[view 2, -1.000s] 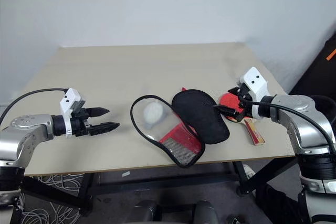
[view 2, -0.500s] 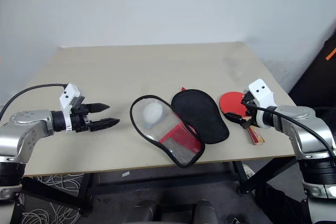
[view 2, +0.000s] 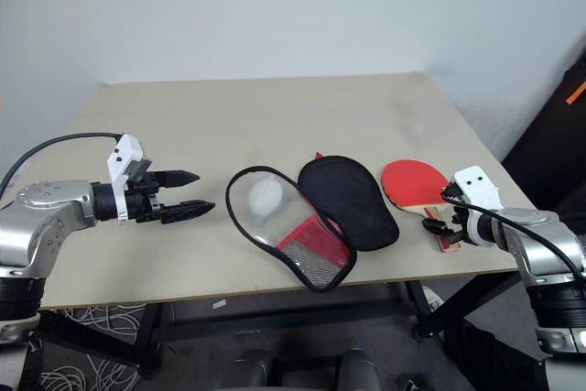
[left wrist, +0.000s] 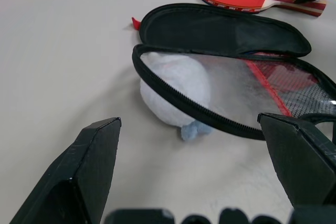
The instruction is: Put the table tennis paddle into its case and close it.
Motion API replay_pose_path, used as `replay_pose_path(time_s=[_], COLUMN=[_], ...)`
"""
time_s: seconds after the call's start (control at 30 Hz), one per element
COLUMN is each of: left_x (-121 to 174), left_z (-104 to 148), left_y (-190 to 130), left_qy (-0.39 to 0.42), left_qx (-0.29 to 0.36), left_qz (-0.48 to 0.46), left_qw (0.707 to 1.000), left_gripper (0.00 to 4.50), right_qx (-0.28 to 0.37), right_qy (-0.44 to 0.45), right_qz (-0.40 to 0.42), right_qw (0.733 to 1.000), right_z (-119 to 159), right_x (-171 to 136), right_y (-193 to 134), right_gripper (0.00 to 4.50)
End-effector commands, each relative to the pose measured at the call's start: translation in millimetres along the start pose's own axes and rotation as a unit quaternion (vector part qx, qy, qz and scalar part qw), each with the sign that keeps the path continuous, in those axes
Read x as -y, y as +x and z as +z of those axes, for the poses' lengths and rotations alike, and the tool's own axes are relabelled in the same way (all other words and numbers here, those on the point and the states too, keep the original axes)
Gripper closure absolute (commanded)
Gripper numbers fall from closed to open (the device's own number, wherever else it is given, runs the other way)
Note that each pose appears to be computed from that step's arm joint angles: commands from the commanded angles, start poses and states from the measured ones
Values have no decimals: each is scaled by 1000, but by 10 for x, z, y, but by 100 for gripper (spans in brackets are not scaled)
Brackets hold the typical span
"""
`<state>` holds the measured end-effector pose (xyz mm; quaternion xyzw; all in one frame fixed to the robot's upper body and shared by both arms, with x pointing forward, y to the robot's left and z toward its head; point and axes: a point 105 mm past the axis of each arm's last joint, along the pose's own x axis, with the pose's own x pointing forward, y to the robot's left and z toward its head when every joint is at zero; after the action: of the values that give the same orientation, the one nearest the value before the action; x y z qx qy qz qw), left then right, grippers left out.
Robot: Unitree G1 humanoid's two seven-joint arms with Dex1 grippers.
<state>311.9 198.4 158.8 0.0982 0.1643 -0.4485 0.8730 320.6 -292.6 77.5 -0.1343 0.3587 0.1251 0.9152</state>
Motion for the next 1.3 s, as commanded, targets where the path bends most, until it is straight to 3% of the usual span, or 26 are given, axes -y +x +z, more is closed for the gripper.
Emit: replay_pose_path(time_s=[0.03, 0.17, 0.23, 0.3, 0.53, 0.67, 0.77, 0.97, 1.13, 1.3], left_x=[25, 24, 22, 18, 6, -6, -10, -15, -22, -16], left_z=[161, 170, 171, 170, 163, 152, 142, 131, 134, 124], left_y=[-5, 4, 14, 19, 35, 37, 42, 57, 52, 38], left_qy=[23, 23, 23, 23, 22, 21, 20, 20, 21, 20], left_qx=[15, 16, 15, 15, 15, 14, 13, 12, 12, 11], left_qz=[-5, -6, -6, -5, -4, -3, -2, -3, -2, -1], left_qw=[1000, 1000, 1000, 1000, 1000, 1000, 1000, 1000, 1000, 1000], left_gripper=[3, 3, 0, 0, 0, 0, 0, 0, 0, 0], right_qx=[13, 17, 22, 28, 42, 84, 158, 229, 219, 182], right_qy=[16, 44, 55, 69, 92, 104, 121, 87, 59, 57], right_qz=[-28, -31, -30, -34, -39, -48, -46, 30, 84, 104], right_qw=[999, 998, 998, 997, 994, 990, 979, 969, 970, 976], right_z=[-11, -45, -34, -21, 32, 235, 594, 1138, 1172, 959], right_x=[106, 107, 92, 98, 101, 143, 117, -472, -1012, -1309], right_y=[15, 88, 116, 143, 187, 139, 61, -20, 29, 154], right_gripper=[0, 0, 35, 84, 336, 340, 340, 340, 340, 340])
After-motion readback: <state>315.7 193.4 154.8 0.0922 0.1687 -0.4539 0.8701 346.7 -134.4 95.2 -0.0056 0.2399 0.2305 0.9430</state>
